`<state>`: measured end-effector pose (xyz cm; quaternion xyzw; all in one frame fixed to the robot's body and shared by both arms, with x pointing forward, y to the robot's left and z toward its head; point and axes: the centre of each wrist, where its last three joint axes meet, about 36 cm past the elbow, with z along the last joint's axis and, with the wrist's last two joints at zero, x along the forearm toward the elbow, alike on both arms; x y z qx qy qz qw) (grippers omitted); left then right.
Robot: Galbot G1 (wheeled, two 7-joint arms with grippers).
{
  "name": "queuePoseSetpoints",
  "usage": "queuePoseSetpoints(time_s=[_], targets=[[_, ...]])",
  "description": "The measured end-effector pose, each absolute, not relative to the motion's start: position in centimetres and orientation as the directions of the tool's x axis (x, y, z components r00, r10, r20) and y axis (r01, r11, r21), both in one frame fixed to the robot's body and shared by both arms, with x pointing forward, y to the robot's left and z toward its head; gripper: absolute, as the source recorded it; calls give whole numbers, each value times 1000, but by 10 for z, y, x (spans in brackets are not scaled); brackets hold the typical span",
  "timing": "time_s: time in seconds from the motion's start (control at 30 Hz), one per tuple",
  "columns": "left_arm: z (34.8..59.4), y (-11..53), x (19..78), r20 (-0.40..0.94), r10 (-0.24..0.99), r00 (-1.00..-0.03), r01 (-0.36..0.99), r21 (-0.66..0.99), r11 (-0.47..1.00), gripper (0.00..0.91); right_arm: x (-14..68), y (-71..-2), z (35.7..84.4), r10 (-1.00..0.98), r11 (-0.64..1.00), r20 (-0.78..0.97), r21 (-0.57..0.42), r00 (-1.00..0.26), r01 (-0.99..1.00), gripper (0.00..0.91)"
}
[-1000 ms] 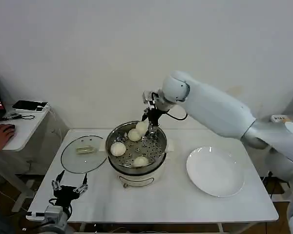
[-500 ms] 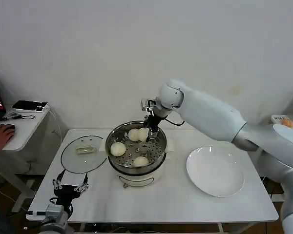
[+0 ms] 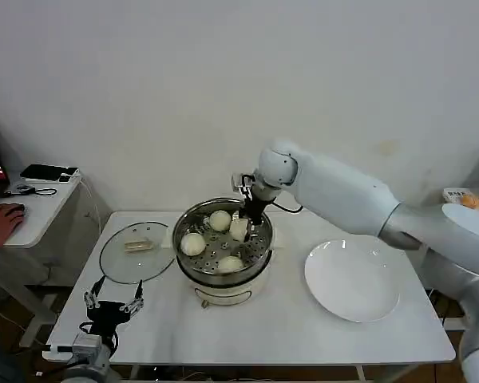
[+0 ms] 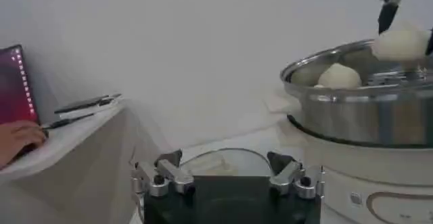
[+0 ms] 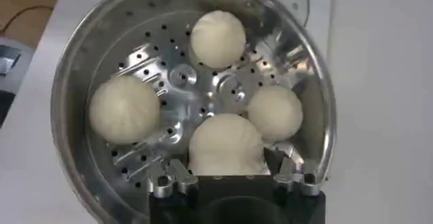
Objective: Take steamed baozi put them in steamer then cover it.
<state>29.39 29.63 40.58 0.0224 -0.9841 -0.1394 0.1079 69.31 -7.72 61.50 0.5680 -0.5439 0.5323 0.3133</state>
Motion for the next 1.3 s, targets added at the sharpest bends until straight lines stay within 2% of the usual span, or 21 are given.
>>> queuePoseSetpoints(time_s=[0.57,0.6,0.83,1.3], targets=[[407,296,290,207,-76,-975,-15,283,959,907,688,-80,592,-244,-221,960,-193,-138,-956,756],[407,296,290,207,-77,-975,-15,283,959,907,688,-80,591,-243,-221,960,-193,-138,-956,907],[407,296,289,208,-77,-975,-16,281,960,907,688,-82,592,-249,-206,957,-204,-150,-957,907],[411,293,289,206,-65,-976,-5,277,961,907,688,-111,636,-346,-151,919,-255,-190,-955,907]])
